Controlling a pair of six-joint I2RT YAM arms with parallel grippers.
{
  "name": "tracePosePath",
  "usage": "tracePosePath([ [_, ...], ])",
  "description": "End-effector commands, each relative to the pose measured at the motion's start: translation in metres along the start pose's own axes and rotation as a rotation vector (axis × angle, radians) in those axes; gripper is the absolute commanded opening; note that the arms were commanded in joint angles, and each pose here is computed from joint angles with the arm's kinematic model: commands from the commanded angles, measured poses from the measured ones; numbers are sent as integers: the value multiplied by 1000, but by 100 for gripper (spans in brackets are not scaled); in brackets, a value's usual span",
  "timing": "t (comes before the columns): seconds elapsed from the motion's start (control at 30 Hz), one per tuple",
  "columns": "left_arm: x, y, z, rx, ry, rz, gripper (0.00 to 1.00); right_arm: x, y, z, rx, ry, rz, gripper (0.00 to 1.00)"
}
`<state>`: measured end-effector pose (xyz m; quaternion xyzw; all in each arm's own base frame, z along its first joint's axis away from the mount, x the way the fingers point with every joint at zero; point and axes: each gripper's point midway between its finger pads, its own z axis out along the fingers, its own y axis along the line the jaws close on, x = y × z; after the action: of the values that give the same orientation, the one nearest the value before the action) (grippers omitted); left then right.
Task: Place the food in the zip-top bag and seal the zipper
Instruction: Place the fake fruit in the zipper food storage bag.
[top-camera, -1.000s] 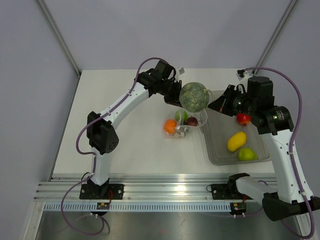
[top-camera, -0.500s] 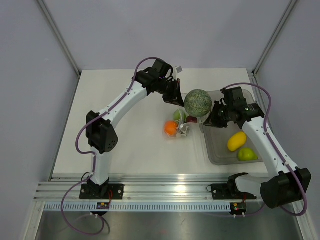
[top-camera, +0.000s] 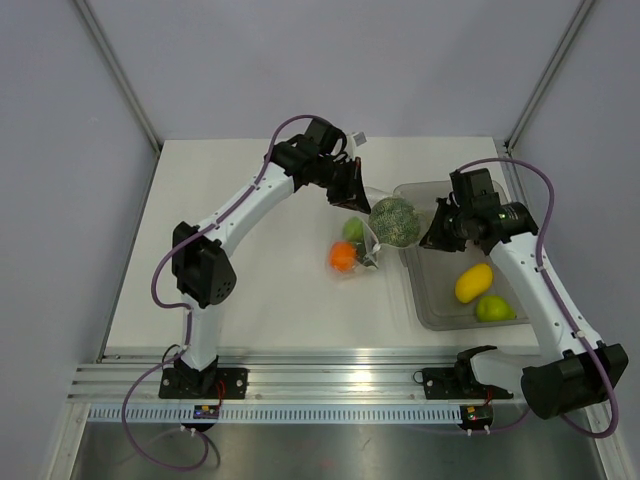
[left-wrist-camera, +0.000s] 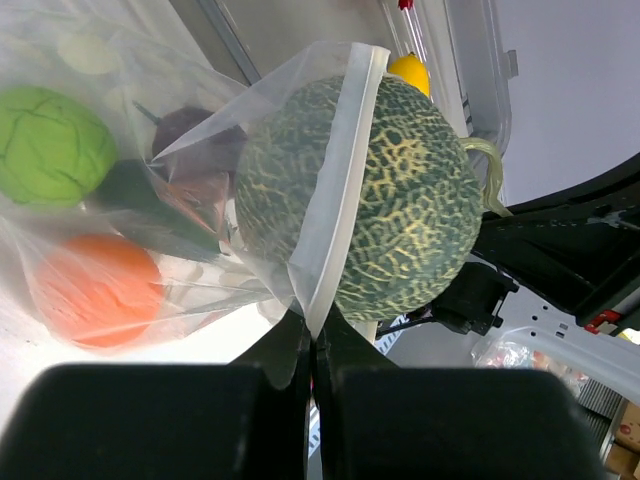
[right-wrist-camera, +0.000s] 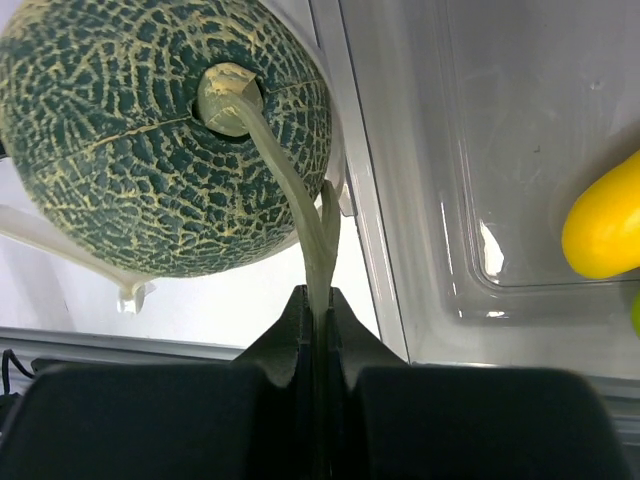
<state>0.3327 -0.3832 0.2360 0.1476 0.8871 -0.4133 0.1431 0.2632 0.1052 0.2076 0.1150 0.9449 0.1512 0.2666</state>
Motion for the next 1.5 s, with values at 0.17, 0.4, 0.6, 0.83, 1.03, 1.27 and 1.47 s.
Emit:
tracePosePath([
  [0.17,-14,-34,-27,51,-71,98,0,-24,26,-34,-73,-71,-77,0],
  [0.4,-4,-31,-19,-54,-46,146,0,-29,56,-36,-118,-48,-132,0],
  [0.6,0,-30,-21,-85,-41,171,0,-20,81,-18,-109,4,-190,0],
  [0.83,6,-53,-26,30,-29,179,0,-6,89,28,-91,66,-191,0],
  [1.03,5,-69,-37,109,-38,181,0,0,84,39,-78,86,-185,3],
  [1.27,3,-62,-43,108,-46,165,0,-26,85,-4,-80,-53,-183,67],
  [1.47,6,-57,-48,110,-54,155,0,-41,90,-49,-125,-153,-165,99],
])
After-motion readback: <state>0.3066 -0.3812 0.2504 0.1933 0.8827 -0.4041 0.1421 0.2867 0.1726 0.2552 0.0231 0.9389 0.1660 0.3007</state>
